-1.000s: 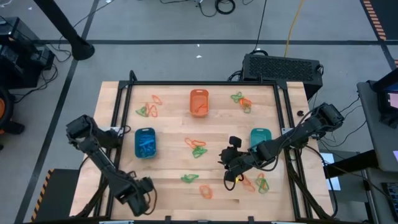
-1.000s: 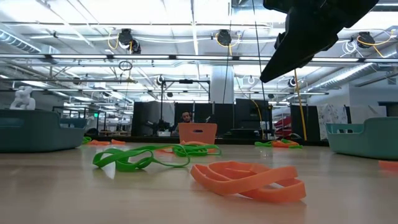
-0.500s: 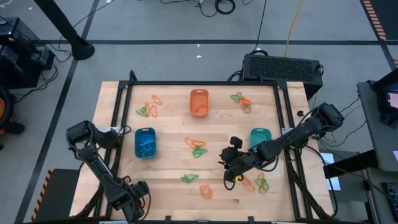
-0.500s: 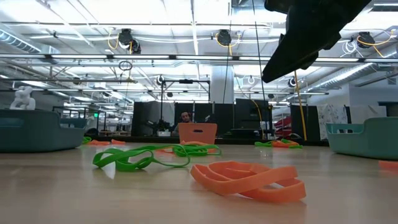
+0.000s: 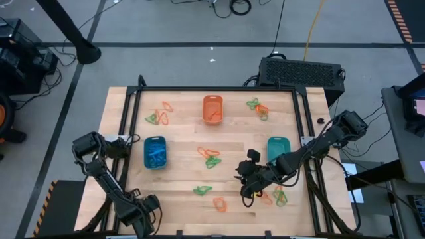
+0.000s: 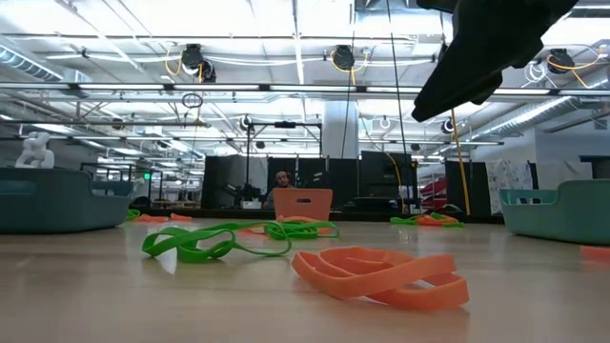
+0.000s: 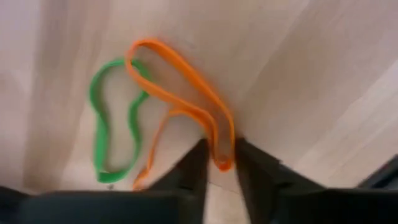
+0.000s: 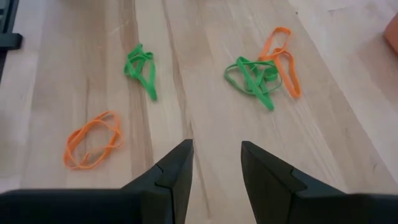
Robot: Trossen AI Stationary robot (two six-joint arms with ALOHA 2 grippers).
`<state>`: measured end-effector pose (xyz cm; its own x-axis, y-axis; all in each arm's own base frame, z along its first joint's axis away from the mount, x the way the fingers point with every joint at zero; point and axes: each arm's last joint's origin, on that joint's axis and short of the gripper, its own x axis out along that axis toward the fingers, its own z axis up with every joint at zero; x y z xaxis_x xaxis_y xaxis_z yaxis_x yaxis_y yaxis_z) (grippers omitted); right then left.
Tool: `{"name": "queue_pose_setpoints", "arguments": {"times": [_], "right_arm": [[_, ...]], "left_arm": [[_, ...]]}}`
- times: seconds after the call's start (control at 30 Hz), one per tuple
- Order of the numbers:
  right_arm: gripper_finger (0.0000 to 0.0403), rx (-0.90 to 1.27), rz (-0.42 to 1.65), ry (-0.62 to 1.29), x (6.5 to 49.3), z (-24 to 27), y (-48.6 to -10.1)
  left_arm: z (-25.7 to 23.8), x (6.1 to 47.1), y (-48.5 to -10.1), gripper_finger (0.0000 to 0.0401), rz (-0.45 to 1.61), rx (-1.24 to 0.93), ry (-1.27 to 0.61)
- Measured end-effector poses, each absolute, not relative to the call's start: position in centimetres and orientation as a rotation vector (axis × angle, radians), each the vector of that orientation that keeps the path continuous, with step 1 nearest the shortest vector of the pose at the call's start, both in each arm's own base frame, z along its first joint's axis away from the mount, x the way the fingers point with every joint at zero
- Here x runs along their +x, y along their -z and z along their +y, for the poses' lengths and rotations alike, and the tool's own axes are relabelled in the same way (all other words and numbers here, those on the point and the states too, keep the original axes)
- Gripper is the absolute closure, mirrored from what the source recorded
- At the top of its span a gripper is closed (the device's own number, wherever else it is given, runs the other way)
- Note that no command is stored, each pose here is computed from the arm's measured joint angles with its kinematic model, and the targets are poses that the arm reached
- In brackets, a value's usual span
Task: Sort rubber bands into baskets
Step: Put the orange rubber band into the orange bin
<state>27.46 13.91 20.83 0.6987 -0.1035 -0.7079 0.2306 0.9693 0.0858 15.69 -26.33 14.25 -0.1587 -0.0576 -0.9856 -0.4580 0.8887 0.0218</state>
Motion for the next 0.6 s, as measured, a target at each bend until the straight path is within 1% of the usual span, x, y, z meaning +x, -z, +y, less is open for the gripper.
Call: {"name": "queue_pose_setpoints", "arguments": {"times": [0.03, 0.07, 0.1, 0.27, 0.43, 0.6], "right_arm": [[0.0275, 0.174, 0.776, 0.185, 27.4, 14.0, -20.8], [0.0275, 0.176, 0.776, 0.184, 27.4, 14.1, -20.8], [0.0275, 0.179, 0.776, 0.183, 27.3, 14.1, -20.8], [0.0275, 0.191, 0.776, 0.185, 27.3, 14.2, -20.8], [0.0275, 0.198, 0.775, 0.188, 27.3, 14.2, -20.8], [0.0275, 0.199, 0.774, 0.188, 27.3, 14.2, -20.8]], "left_arm": [[-26.2, 15.7, -14.4, 0.0362, 1.698, -0.365, -0.371], [-26.1, 15.6, -14.5, 0.0381, 1.687, -0.323, -0.377], [-26.1, 15.7, -14.8, 0.0388, 1.671, -0.295, -0.376], [-26.6, 16.0, -17.0, 0.0397, 1.616, -0.23, -0.364], [-27.1, 16.3, -20.7, 0.0398, 1.457, -0.246, -0.302], [-27.0, 16.5, -22.3, 0.0399, 1.332, -0.245, -0.277]]}}
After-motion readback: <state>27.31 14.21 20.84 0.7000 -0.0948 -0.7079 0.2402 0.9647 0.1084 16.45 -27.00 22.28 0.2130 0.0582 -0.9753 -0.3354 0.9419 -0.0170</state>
